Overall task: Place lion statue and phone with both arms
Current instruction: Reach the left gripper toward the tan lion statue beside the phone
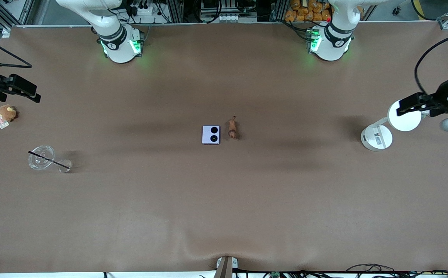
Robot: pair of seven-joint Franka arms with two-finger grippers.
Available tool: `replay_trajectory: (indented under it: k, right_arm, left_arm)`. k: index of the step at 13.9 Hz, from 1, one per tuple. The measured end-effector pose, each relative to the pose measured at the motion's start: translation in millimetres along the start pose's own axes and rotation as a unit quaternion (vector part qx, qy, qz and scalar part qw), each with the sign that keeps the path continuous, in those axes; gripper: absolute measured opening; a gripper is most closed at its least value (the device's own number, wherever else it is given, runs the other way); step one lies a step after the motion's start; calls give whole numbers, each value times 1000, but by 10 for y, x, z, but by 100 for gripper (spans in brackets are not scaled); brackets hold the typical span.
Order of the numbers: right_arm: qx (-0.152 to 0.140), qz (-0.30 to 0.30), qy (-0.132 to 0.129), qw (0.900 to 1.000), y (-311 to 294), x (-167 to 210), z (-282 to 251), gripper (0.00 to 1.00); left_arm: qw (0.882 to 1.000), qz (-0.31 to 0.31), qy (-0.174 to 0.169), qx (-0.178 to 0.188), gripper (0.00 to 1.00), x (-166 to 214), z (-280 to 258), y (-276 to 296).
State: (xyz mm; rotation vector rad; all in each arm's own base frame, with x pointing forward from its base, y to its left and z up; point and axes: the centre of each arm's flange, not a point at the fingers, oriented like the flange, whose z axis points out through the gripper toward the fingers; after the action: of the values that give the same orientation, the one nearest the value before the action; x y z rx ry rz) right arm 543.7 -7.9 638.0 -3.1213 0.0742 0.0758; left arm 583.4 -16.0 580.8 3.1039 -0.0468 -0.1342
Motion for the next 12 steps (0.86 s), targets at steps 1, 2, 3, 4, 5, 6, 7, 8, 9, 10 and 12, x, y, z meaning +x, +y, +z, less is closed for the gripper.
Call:
replay_trajectory:
  k: [1,2,3,4,5,6,7,8,9,10,12]
  right_arm:
    - [0,0,0,1000,0,0,0,100]
    - [0,0,0,1000,0,0,1,100]
    - [0,0,0,1000,0,0,1,100]
    - [0,0,0,1000,-1,0,1,100]
    - [0,0,0,1000,-1,0,1,100]
    - [0,0,0,1000,-2,0,2,100]
    - [0,0,0,1000,-2,0,2,100]
    - [0,0,0,1000,-3,0,2,100]
    - [0,0,0,1000,-3,0,2,100]
    - [0,0,0,1000,-3,0,2,100]
    - [0,0,0,1000,-5,0,3,100]
  left_arm:
    - [1000,3,-7,0,100,38,79,76]
    - [1000,8,-14,1,100,79,164,159]
    - [1000,16,-19,1,100,133,264,261]
    - [999,23,-22,2,100,208,388,382]
    - [999,23,-25,3,100,287,529,509]
    - [999,20,-30,4,100,357,681,649]
    - [999,18,-37,6,100,409,829,801]
    - [999,14,-44,9,100,443,967,964]
    - [999,10,-47,11,100,468,1071,1117]
    - [999,6,-45,12,100,492,1157,1265]
    - [999,-4,-38,14,100,535,1311,1538]
